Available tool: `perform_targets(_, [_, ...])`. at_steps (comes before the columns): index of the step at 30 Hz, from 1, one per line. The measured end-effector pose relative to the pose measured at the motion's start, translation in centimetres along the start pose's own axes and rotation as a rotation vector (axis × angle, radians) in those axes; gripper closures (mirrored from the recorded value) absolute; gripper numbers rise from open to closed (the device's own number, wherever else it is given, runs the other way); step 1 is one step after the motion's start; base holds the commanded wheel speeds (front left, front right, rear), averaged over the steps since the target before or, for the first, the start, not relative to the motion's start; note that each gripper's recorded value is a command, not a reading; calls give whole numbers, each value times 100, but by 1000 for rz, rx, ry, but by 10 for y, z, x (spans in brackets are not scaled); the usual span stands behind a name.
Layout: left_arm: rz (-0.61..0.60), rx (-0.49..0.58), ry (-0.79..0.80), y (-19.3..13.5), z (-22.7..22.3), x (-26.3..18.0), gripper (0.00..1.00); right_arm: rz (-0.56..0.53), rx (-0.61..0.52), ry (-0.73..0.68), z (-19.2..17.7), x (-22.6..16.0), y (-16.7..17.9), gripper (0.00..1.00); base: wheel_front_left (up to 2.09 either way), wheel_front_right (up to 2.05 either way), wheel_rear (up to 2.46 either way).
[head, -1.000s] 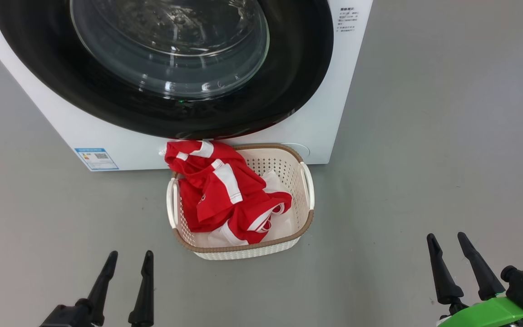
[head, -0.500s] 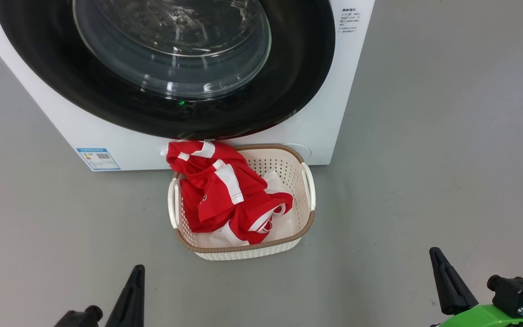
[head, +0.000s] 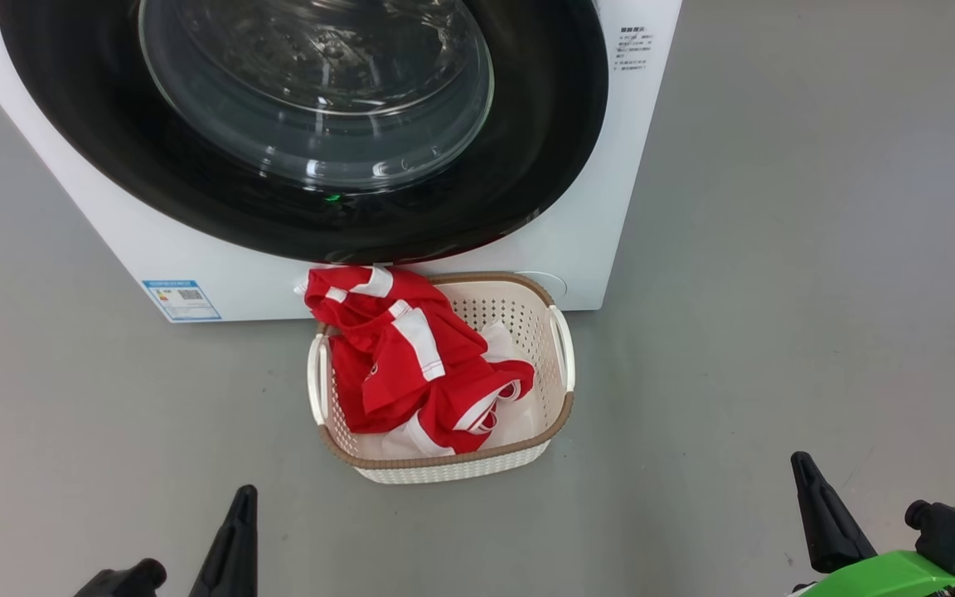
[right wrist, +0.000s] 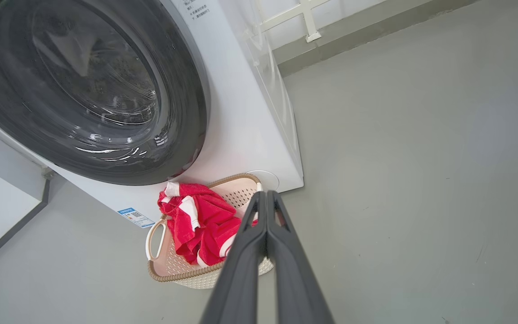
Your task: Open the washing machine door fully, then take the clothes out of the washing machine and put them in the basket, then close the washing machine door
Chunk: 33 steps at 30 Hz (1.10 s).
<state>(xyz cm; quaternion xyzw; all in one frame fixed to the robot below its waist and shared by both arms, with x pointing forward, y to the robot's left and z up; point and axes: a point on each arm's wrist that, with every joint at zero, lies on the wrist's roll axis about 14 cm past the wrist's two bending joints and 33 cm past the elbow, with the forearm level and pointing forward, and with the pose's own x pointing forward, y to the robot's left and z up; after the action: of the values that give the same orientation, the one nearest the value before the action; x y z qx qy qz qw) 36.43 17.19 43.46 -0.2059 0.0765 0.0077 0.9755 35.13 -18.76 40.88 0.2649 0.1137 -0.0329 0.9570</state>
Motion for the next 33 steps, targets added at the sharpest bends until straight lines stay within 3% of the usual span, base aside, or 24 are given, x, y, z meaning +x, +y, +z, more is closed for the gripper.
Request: perform_targets(33, [39,-340,-5,7,9,-1,100,-30,305,-31,17,1,-3,100,0,0,0])
